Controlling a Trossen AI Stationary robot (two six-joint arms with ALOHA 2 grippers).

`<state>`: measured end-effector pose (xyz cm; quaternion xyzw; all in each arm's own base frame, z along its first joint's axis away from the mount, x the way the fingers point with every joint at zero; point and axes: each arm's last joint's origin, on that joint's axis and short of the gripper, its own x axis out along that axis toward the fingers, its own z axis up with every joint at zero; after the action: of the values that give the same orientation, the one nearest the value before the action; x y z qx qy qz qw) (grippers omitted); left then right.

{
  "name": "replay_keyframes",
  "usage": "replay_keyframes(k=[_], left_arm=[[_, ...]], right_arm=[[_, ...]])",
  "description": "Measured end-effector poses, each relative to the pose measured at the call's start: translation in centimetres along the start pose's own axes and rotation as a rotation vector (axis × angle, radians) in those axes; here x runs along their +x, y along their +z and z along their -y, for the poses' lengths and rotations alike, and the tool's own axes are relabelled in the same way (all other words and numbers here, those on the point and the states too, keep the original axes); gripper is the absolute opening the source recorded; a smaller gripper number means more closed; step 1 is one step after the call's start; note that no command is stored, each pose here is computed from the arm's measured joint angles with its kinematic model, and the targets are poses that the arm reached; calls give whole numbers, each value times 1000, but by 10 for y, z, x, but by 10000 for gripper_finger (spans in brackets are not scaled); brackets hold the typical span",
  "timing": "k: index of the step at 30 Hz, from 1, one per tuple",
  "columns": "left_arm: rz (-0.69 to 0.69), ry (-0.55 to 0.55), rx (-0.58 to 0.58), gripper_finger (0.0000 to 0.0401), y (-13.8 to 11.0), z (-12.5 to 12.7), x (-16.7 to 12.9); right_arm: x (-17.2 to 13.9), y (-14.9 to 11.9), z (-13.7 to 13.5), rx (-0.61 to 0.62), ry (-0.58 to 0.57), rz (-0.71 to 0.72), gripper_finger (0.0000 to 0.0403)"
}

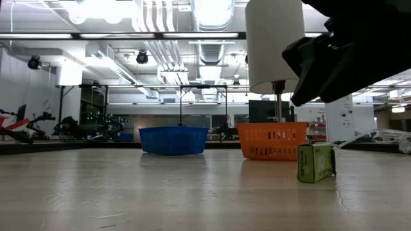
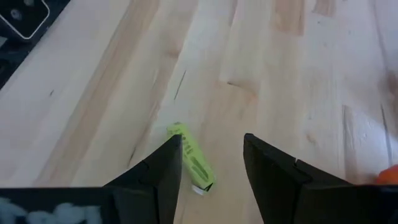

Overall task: Pick and place Stapler, Stapler remover, tape
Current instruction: Put the green staple boxed into the red basket

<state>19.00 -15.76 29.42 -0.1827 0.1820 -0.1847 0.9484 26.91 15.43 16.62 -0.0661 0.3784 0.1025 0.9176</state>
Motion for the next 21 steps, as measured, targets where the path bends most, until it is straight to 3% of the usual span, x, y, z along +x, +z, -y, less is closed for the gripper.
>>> replay_keyframes(k=[6, 21], left_arm=[[108, -1, 50, 159, 9, 3, 0], [99, 11, 85, 159, 7, 2, 2]], right_arm=[[4, -7, 0, -8, 6, 2, 162], [43, -22, -7, -30, 0, -106, 139]])
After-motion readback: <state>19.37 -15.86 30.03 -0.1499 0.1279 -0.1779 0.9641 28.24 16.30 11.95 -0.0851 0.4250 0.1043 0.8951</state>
